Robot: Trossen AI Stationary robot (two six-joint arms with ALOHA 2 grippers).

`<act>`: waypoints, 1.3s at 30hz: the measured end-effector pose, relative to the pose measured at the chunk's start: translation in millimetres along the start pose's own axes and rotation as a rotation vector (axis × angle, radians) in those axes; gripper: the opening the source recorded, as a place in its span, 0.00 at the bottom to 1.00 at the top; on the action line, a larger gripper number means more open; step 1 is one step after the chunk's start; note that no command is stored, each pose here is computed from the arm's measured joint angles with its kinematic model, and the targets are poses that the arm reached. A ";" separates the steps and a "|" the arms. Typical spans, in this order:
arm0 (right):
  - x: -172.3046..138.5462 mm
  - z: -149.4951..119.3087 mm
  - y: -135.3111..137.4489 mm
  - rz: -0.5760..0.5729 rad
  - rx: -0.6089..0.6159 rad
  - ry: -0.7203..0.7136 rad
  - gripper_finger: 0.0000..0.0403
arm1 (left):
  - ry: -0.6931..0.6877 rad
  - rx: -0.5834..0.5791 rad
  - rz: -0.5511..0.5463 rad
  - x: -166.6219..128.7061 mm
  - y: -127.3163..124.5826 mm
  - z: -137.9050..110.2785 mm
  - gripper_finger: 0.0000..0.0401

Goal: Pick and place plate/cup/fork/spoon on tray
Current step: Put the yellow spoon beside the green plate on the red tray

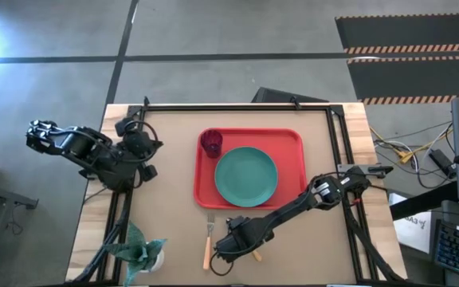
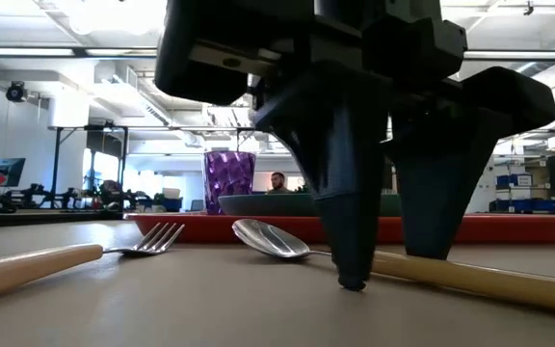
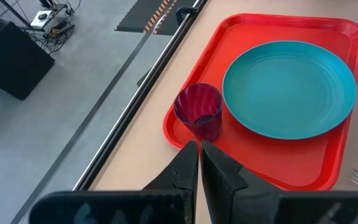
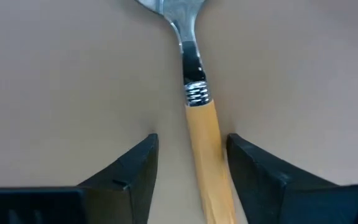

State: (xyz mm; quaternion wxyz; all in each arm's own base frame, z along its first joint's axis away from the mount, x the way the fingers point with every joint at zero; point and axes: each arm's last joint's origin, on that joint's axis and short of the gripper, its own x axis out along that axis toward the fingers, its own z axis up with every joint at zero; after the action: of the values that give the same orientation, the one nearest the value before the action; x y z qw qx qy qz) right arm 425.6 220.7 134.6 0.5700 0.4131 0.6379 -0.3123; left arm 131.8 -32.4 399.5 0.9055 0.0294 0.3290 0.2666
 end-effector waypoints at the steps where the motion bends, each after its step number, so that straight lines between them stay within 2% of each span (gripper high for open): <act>1: 0.4 0.7 -0.5 -0.003 0.003 0.016 0.39 | 0.001 0.001 0.001 0.4 -0.5 0.1 0.00; 7: 1.3 1.7 -0.9 -0.006 0.022 0.045 0.08 | 0.006 0.005 0.001 1.5 -2.1 0.5 0.00; 16: -3.9 -1.6 1.7 0.012 0.090 0.031 0.08 | 0.006 0.006 0.002 1.7 -2.2 0.6 0.00; 21: -27.9 -13.2 8.1 0.016 0.134 -0.028 0.08 | 0.006 0.006 0.002 1.7 -2.2 0.6 0.00; 26: -68.4 -28.3 9.8 0.043 0.195 -0.124 0.08 | 0.006 0.007 0.002 1.6 -2.2 0.5 0.00; 29: -80.9 -35.0 2.6 0.034 0.251 -0.190 0.08 | 0.006 0.008 0.003 1.7 -2.2 0.6 0.00; 33: -94.4 -42.3 -17.4 -0.104 0.314 -0.244 0.08 | 0.005 0.009 0.003 1.6 -2.2 0.5 0.00; 35: -102.6 -42.6 -19.4 -0.054 0.292 -0.278 0.08 | 0.005 0.009 0.003 1.6 -2.2 0.5 0.00; 39: -113.0 -29.9 -29.1 -0.056 0.318 -0.366 0.08 | 0.004 0.012 0.004 1.6 -2.1 0.6 0.00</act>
State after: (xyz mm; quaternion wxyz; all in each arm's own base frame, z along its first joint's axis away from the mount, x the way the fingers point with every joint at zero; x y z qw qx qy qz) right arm 386.9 213.9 248.4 0.5947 0.4164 0.4782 -0.4943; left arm 134.1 -33.4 398.5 0.9040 0.0347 0.3324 0.2665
